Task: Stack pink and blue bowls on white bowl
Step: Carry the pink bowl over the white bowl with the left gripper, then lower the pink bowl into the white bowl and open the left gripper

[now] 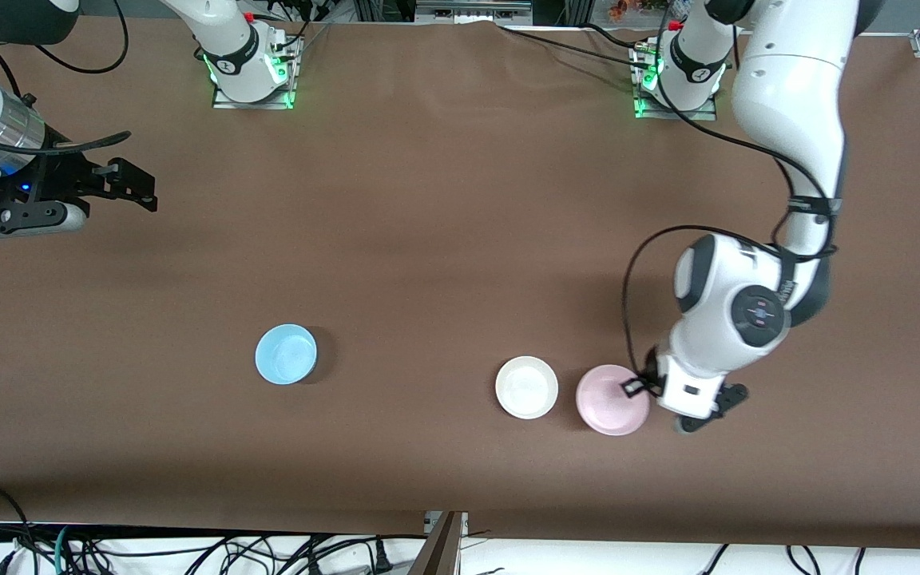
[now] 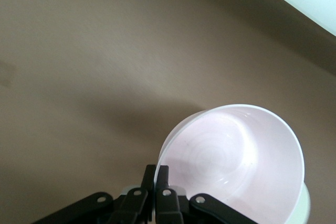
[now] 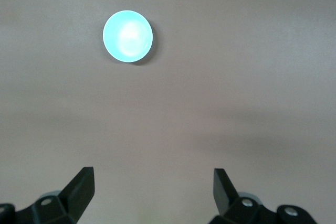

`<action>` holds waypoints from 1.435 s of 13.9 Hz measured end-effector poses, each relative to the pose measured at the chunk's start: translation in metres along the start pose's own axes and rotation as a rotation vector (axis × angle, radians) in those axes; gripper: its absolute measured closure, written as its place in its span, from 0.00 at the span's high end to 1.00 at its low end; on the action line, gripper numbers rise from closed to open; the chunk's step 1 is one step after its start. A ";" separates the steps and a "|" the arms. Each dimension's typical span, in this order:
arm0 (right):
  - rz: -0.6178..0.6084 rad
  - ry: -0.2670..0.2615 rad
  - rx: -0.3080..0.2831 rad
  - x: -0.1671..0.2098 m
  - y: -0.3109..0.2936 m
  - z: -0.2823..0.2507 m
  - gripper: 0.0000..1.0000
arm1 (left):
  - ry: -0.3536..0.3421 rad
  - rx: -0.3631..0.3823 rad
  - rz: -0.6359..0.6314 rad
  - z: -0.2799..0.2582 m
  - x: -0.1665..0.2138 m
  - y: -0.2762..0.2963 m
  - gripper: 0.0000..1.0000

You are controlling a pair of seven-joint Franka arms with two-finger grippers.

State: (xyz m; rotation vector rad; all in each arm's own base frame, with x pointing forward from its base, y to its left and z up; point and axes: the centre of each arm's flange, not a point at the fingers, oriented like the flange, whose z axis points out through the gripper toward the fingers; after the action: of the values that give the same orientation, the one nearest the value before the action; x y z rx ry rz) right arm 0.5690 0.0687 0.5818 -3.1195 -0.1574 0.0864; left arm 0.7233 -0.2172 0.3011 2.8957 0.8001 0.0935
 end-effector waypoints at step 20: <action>0.000 0.011 0.001 0.009 0.000 0.008 1.00 | 0.044 -0.087 -0.205 0.061 -0.083 0.072 0.04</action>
State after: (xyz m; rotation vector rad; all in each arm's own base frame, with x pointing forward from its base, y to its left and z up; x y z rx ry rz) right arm 0.5776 0.0694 0.5732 -3.1185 -0.1569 0.0696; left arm 0.6944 -0.3277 0.2492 2.7211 1.0670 0.1663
